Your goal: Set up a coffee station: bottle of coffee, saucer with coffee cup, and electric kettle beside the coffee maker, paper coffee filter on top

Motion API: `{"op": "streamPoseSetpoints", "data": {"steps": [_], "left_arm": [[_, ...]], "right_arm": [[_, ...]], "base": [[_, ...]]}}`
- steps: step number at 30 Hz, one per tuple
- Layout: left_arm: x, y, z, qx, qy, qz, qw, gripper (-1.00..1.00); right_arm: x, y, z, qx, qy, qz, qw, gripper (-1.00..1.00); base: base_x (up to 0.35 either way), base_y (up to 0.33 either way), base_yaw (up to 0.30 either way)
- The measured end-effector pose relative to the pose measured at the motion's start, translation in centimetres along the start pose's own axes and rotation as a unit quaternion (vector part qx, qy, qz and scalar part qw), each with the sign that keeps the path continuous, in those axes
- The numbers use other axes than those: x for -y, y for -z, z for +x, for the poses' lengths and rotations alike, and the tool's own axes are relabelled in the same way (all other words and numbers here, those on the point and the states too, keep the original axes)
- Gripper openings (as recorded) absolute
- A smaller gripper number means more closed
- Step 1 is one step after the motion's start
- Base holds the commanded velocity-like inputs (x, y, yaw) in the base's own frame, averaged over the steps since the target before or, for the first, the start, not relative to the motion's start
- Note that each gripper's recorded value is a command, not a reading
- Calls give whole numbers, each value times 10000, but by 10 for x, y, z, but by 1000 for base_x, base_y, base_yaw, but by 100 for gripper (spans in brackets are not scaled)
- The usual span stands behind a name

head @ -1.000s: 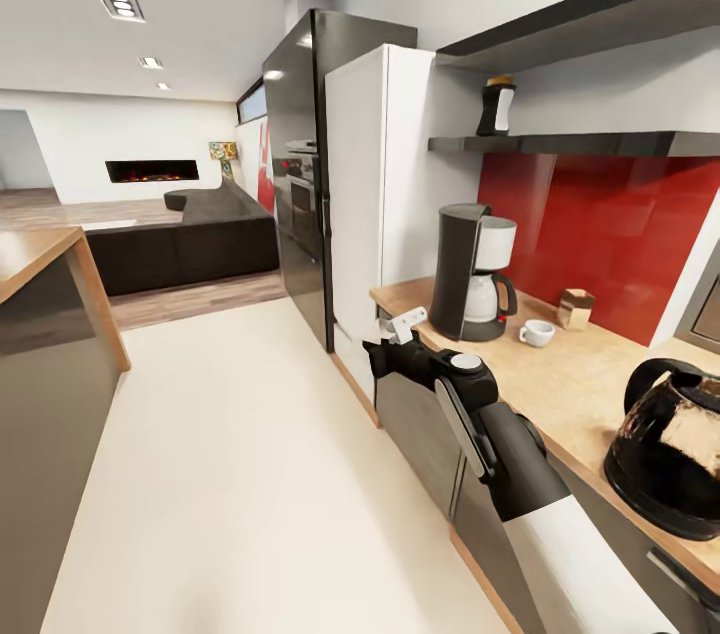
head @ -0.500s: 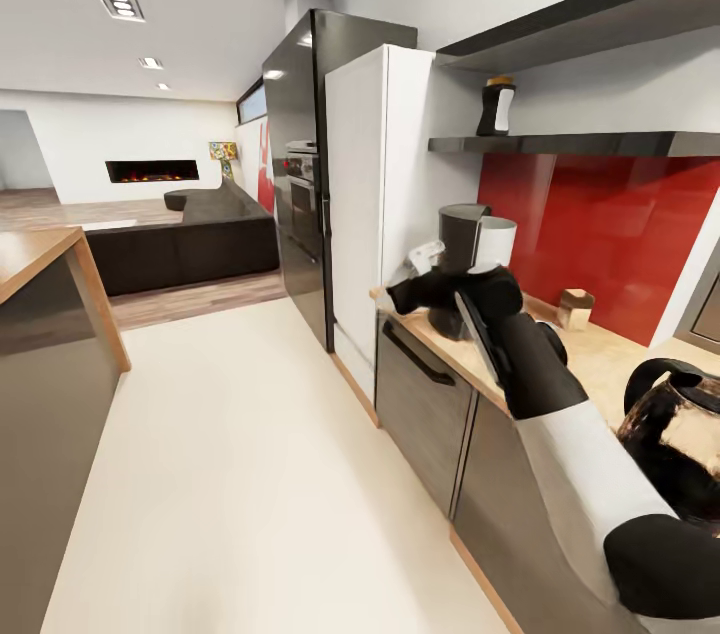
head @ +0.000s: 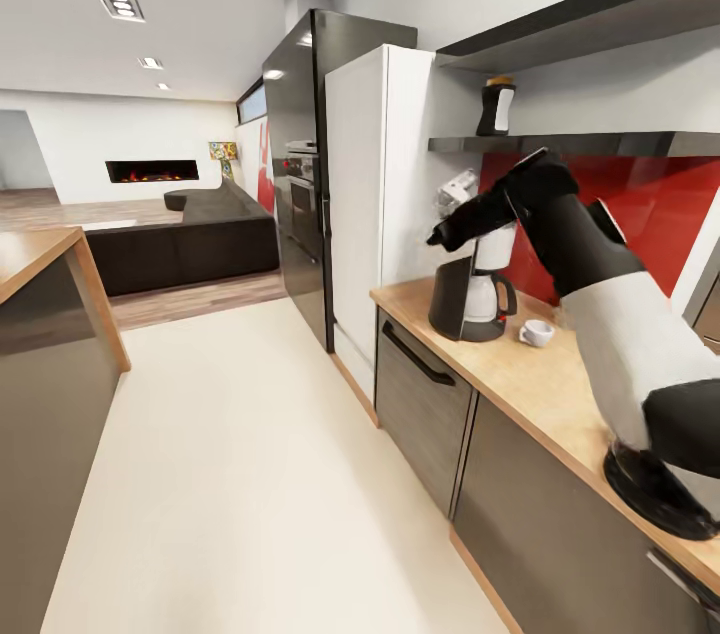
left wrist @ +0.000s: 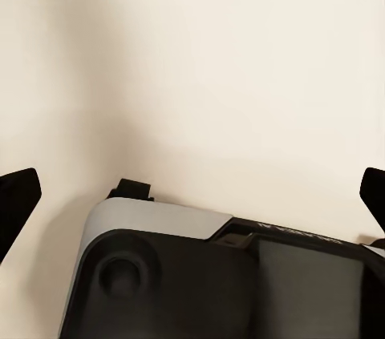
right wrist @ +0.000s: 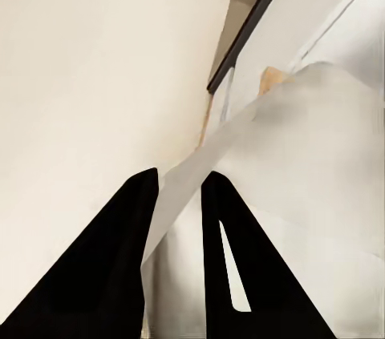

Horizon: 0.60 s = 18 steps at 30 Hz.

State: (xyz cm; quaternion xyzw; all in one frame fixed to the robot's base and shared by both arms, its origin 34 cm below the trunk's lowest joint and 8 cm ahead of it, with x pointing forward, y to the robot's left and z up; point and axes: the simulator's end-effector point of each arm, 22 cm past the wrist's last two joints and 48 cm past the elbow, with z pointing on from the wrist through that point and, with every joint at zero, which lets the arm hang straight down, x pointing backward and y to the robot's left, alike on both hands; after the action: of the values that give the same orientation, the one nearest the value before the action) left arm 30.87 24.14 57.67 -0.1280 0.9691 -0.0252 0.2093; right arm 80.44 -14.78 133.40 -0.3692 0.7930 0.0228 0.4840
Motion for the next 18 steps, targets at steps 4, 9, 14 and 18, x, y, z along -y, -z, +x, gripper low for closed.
{"op": "streamPoseSetpoints", "data": {"steps": [4, 9, 14, 18], "left_arm": [[1, 0, 0, 0, -9, 7, 10000, 100], [1, 0, 1, -6, -13, 10, 10000, 100], [2, 0, 1, -11, -18, 20, 10000, 100], [2, 0, 1, -11, -17, 19, 10000, 100]], "right_arm": [[21, 21, 6, -470, 435, -168, 9978, -100], [41, 38, 16, -995, 842, -222, 9912, -100], [67, 56, 30, -1417, 1262, -121, 9818, -100], [75, 60, 37, -1502, 1272, -72, 9804, -100]], "base": [[0, 0, 0], [0, 0, 0], [0, 0, 0], [0, 0, 0]]}}
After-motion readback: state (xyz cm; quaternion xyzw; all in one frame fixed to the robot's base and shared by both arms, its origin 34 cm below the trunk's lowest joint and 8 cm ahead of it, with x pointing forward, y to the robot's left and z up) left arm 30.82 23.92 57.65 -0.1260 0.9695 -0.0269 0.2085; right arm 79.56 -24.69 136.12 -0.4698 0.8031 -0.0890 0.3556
